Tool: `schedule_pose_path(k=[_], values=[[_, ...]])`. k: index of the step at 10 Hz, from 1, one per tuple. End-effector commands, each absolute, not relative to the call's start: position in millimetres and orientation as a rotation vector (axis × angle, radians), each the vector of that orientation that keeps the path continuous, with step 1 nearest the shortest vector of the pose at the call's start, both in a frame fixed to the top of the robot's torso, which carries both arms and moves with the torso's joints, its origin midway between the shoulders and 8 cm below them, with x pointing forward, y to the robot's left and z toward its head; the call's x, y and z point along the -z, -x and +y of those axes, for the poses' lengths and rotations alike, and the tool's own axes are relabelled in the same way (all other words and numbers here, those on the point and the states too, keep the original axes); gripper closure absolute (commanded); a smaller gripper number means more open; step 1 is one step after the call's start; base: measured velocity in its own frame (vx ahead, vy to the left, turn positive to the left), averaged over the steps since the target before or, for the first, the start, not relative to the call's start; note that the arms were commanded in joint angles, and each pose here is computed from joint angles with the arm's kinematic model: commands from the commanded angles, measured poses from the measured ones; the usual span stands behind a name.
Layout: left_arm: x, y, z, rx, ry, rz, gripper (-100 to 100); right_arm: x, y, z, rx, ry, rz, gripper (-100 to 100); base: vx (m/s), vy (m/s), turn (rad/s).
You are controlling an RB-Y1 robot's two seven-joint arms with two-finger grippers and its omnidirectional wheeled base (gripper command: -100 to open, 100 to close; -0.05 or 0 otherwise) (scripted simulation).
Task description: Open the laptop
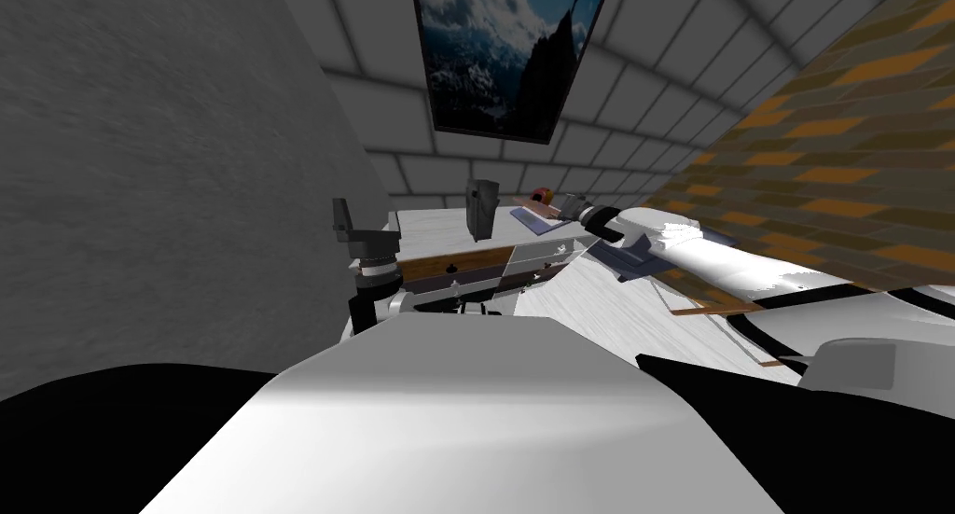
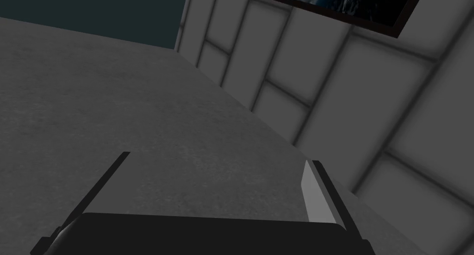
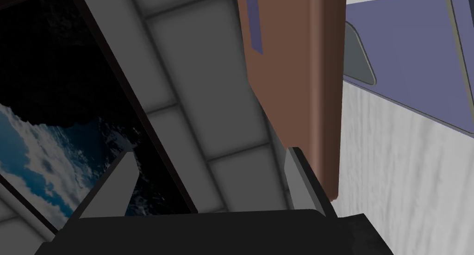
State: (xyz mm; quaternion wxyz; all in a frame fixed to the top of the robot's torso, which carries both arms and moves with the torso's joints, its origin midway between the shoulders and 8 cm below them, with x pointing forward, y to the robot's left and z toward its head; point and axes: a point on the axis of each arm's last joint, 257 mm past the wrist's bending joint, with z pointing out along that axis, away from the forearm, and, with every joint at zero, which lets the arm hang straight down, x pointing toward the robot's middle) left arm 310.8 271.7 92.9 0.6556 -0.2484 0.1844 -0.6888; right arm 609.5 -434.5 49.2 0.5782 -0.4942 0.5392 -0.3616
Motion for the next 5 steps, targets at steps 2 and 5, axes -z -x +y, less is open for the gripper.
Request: schedule_pose_path(k=[2, 5], values=[[-93, -311, 272, 1.561, 0.563, 0.418, 0, -46, -605, -473, 0.960, 1.199, 1.292, -100, -0.020, 0.082, 0.057], [-93, -311, 272, 1.561, 0.563, 0.418, 0, -46, -598, -502, 1.050, 1.229, 1.312, -100, -0.010, 0.111, 0.056]])
